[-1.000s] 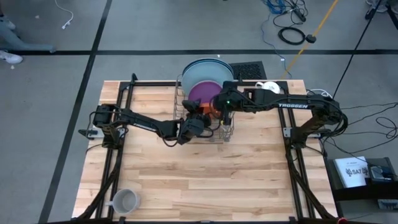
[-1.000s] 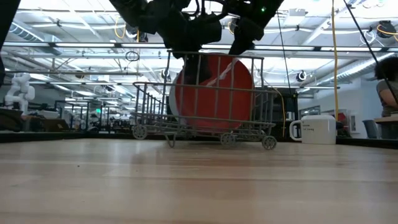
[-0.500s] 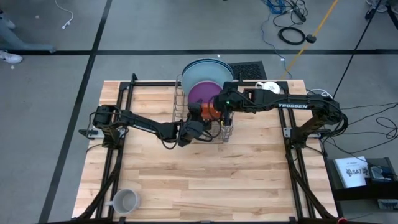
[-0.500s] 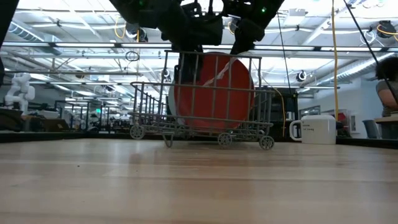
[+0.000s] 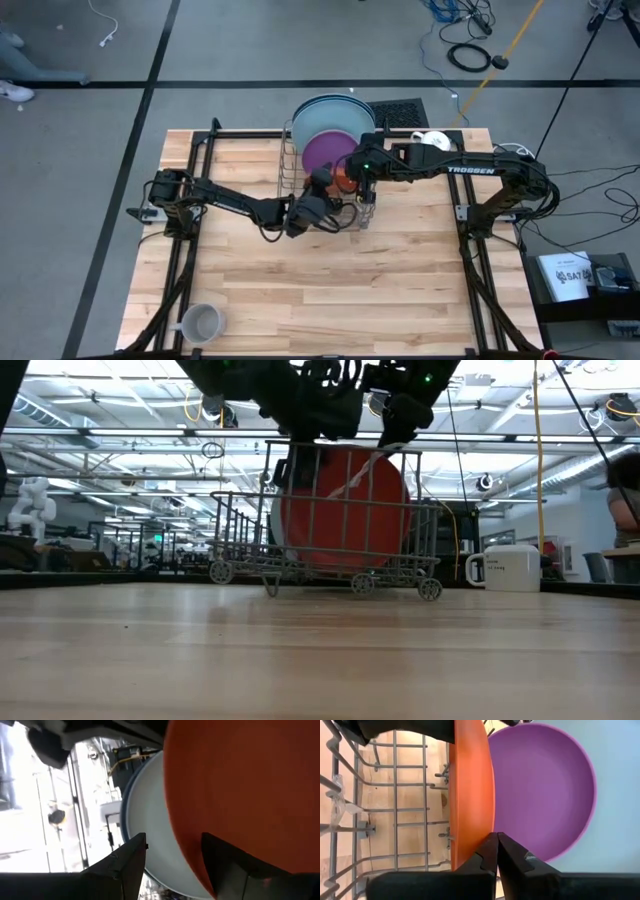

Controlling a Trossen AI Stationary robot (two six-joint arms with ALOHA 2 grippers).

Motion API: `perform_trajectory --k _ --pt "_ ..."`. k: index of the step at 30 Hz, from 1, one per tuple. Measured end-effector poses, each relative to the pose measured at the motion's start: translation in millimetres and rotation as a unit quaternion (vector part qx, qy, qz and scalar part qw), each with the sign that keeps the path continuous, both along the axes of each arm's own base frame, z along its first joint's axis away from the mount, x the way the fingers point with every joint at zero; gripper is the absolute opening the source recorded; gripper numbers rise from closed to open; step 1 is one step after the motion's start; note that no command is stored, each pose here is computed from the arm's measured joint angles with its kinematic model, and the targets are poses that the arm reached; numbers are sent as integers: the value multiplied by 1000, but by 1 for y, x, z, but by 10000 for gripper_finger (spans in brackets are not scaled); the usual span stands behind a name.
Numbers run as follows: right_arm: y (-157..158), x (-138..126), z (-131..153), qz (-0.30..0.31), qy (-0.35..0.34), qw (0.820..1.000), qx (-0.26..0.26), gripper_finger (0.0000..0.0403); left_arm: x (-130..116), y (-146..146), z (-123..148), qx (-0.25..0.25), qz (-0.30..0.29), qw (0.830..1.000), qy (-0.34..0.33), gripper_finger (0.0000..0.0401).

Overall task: Sort dishes
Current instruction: Put the orange plate into the dish rack

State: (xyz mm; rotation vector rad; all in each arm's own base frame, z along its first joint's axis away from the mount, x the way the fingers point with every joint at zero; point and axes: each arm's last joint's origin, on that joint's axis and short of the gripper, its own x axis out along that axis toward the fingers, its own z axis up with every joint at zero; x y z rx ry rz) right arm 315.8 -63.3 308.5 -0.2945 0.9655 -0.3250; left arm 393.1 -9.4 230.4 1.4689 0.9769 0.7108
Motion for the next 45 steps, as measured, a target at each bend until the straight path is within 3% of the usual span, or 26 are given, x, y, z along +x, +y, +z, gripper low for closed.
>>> perform_trajectory --k 13,20,25,32,39,45 --pt "2 -1 -2 5 11 1000 13 0 1 -3 34 14 -19 991 -130 191" --pt "2 -1 -2 6 8 1000 14 0 -1 -4 39 -31 -21 977 -210 191" --pt "2 -1 -1 6 6 1000 13 0 -1 -3 32 -55 -5 973 -224 191" --pt "1 0 2 5 -11 1000 10 1 -6 -6 46 -61 1 960 -274 191" --pt "3 1 2 43 -10 999 29 49 -18 -7 69 -67 -1 948 -310 191" --pt "6 1 1 118 28 992 -22 118 -33 -5 94 -71 -1 937 -343 191"
